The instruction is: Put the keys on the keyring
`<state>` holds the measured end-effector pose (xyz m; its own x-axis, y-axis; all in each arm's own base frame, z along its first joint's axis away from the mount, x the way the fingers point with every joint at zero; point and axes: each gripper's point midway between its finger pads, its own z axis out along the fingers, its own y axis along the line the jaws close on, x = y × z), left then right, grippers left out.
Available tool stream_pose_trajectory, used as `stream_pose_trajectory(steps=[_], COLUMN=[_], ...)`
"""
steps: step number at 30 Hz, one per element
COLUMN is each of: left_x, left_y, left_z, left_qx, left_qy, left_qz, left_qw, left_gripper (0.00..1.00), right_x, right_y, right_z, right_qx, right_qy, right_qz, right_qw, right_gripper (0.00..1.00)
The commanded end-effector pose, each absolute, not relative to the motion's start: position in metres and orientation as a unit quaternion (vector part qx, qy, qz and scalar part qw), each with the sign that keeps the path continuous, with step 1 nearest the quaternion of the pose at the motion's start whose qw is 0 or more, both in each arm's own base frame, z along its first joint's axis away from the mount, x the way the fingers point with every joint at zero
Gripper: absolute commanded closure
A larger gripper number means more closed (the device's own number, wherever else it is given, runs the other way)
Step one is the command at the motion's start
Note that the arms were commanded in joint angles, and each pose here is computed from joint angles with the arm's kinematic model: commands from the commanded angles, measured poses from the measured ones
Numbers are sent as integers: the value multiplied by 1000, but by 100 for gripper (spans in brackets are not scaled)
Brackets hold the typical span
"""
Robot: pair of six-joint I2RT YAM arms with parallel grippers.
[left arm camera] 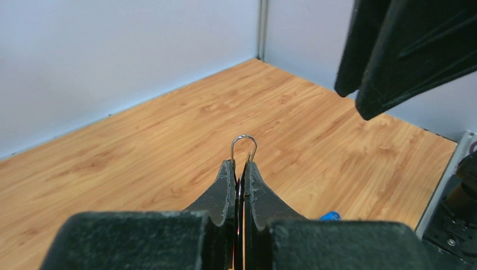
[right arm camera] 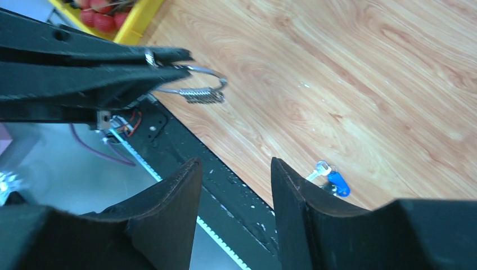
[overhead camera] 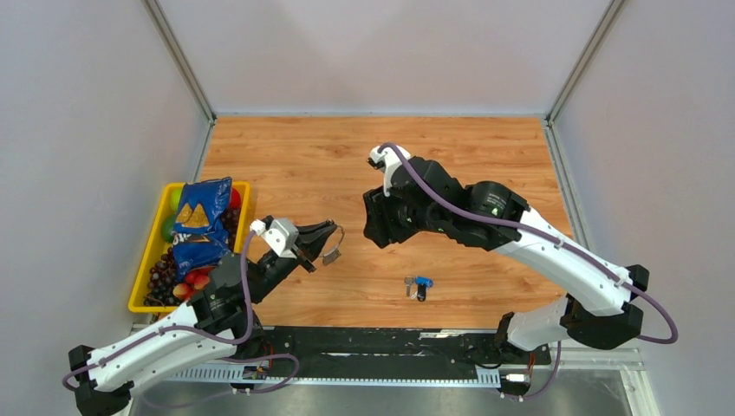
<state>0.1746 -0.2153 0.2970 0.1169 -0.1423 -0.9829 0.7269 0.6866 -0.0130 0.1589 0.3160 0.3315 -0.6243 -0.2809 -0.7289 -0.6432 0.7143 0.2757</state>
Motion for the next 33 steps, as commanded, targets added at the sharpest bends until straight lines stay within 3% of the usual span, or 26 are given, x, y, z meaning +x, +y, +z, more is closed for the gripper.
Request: stream_pose_trajectory(steps=[1,20,33], left_x=[183,192,190], left_y=[-196,-185,-190], left_z=[315,302,299], left_qx=[192,144,149], left_qy=[596,634,638], left_qz=[-294,-279,-288], left_qw=[722,707,698], left_gripper=[100,100,100], right_x=[174,167,170], right_y=[301,229,209], right_z=[320,131,74], right_qx=[-240,-106,-69], right_qy=[864,947,961], right_qz=[233,79,79], right_qw=[377,293,256], right_gripper=[49,50,52])
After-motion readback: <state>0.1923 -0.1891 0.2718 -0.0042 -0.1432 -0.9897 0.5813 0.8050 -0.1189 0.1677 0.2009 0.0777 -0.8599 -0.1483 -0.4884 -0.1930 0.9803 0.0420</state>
